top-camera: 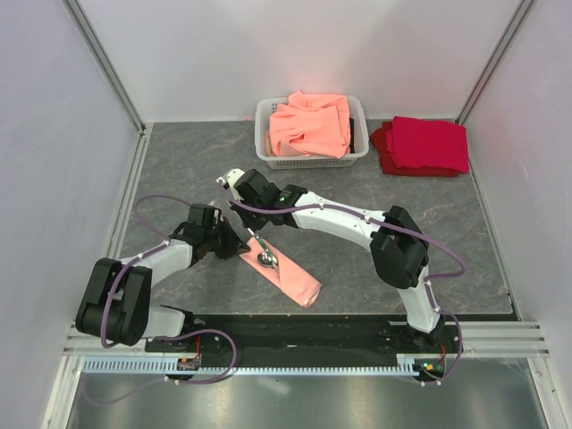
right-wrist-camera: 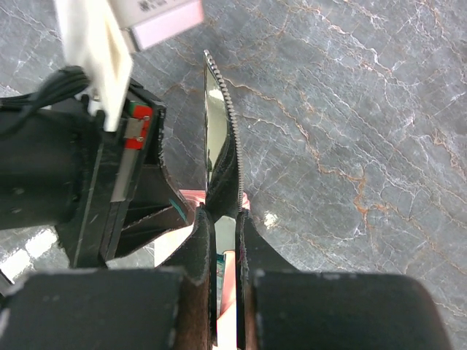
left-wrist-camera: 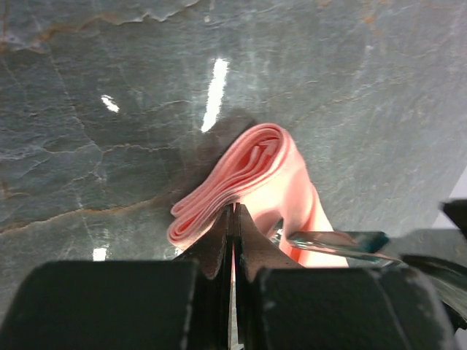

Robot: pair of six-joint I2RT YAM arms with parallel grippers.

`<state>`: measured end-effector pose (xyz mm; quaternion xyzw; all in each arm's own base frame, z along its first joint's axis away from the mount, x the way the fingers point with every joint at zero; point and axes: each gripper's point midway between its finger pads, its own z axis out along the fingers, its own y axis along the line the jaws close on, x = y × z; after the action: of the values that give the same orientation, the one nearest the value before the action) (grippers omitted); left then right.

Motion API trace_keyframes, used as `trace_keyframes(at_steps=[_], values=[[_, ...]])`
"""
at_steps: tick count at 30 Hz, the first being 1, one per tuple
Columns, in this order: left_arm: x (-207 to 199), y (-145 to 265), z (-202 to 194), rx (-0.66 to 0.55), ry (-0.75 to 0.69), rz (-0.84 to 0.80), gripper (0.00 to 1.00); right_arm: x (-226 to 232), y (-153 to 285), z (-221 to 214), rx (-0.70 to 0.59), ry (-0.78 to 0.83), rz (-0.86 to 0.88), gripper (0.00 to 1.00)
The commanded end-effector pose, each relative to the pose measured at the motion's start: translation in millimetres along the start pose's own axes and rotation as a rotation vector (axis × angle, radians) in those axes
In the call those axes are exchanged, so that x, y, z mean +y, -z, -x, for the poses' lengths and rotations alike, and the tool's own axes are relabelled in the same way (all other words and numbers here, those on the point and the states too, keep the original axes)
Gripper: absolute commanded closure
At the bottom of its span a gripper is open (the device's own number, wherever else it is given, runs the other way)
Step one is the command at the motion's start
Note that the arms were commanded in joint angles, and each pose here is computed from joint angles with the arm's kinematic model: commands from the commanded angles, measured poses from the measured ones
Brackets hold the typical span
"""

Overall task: Fold the napkin into a case and place the utensils inside
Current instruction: Insert the knife at the center of the board.

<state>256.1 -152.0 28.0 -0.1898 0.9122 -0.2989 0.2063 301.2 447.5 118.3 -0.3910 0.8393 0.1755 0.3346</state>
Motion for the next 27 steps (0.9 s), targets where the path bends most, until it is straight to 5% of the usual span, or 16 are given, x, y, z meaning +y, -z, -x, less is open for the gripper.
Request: trace_keyframes(at_steps=[1, 27], values=[[1, -7, 1, 0.009, 0.031, -0.003, 0.98, 5, 8, 9, -0.021, 0.039, 0.023, 1.0], [15, -6, -3, -0.012, 0.081, 0.056, 0.98, 25, 12, -62, 0.133, 0.054, 0.079, 1.0]])
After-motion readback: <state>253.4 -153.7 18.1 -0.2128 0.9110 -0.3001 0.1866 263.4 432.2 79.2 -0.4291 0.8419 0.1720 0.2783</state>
